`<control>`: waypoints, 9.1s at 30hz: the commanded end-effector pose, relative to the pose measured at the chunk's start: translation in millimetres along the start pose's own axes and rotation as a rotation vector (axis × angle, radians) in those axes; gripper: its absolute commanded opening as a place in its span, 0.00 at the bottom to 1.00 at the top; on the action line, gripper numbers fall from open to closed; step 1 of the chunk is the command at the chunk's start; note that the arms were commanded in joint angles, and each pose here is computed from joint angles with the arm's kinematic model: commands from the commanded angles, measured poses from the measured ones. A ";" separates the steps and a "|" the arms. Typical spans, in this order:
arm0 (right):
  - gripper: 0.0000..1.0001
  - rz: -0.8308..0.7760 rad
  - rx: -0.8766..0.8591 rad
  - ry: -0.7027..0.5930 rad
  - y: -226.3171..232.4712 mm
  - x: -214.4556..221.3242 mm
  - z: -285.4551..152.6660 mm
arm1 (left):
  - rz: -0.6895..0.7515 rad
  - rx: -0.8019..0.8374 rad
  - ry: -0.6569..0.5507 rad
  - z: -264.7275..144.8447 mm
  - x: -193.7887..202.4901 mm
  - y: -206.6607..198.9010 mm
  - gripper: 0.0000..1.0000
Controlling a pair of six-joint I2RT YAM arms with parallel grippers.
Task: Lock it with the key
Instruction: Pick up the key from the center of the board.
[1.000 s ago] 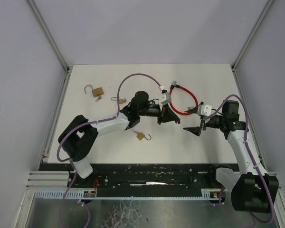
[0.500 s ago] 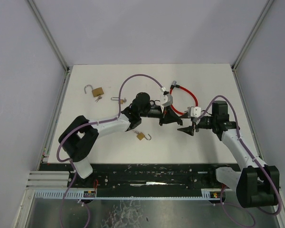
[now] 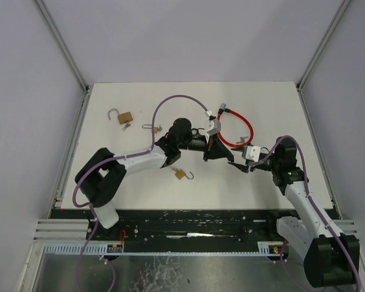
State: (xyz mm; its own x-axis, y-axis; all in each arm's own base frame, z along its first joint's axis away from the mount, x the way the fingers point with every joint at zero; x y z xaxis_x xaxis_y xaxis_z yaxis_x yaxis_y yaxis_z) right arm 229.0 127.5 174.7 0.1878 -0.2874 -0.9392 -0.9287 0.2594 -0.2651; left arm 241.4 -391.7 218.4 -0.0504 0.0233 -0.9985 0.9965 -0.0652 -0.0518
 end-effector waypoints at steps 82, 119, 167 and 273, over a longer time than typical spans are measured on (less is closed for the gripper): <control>0.00 0.024 0.097 -0.076 -23.3 -70.1 -25.8 | -0.043 -0.087 -0.133 -17.0 -36.7 17.0 0.45; 0.00 0.223 0.065 -0.185 -25.1 -98.2 -37.8 | 0.453 -0.268 -0.290 -19.4 -19.2 -0.2 0.52; 0.82 0.109 0.295 0.192 -44.7 -73.5 -80.1 | 0.232 -0.039 0.296 5.8 1.2 38.2 0.00; 0.00 0.297 -0.151 0.009 -32.9 -64.7 -7.4 | 0.633 0.029 0.143 -35.2 -12.3 33.9 0.53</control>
State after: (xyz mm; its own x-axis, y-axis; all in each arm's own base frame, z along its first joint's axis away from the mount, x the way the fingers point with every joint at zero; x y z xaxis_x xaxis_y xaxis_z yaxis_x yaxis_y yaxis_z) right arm 245.9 127.8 224.8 -0.1541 -0.2743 -0.9492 -0.9706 0.2221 0.0934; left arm 275.8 -352.8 221.2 0.5077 0.1627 -0.8460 0.8611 -0.1260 0.4926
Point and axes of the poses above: each gripper's point midway between its finger pads, its own z axis out along the fingers, its own y axis along the line the jaws close on, x = y × z, the point moved 4 cm from there along -z, back along the fingers, and after that the axes turned 9 degrees about z, right-handed, at the moved point
